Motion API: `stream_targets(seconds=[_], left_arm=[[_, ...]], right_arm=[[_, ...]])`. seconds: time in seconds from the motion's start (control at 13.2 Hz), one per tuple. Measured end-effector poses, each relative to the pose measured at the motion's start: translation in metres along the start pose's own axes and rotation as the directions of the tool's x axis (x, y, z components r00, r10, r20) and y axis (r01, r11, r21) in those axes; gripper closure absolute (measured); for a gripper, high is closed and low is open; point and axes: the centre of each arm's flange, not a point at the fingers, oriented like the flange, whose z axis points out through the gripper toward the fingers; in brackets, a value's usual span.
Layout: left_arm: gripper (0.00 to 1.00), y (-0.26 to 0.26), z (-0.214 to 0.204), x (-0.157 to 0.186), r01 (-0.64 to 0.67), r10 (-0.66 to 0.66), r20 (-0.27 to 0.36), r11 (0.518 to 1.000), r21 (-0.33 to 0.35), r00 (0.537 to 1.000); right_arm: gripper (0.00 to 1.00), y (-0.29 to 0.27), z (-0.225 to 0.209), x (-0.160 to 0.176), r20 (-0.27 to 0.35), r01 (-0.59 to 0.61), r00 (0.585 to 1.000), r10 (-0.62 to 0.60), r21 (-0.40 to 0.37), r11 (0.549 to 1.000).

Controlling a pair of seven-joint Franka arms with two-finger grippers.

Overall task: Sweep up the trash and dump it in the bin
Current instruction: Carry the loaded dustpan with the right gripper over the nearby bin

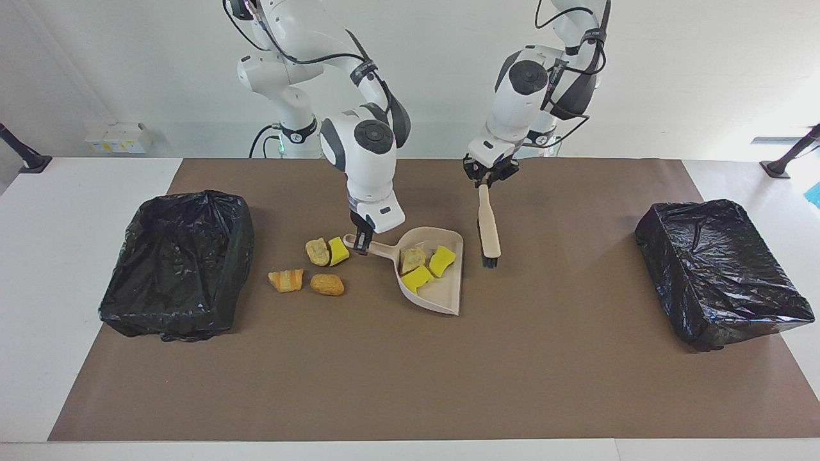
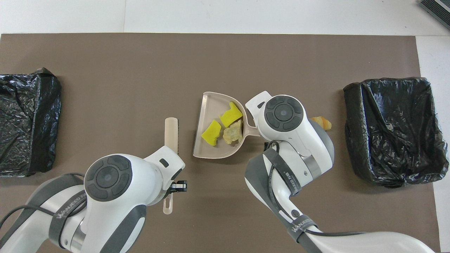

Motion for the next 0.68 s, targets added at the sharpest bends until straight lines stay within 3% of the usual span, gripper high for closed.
stream_targets(seconds=[0.23, 0.38, 0.68], left_arm=[[0.74, 0.020, 0.003, -0.031, 0.022, -0.021, -0.006, 1.000, 0.019, 1.000], [0.74, 0.055, 0.016, -0.069, 0.036, -0.035, -0.005, 0.998, 0.043, 0.999], [0.74, 0.098, 0.048, -0.124, 0.022, -0.021, -0.009, 0.998, 0.052, 1.000]], right_arm=[[0.67, 0.014, -0.031, -0.037, 0.022, -0.063, 0.998, 0.063, 0.017, 0.998], [0.67, 0.028, -0.052, -0.070, 0.034, -0.110, 0.993, 0.109, 0.035, 0.993], [0.67, 0.068, -0.084, -0.165, 0.028, -0.129, 0.991, 0.127, 0.053, 0.990]])
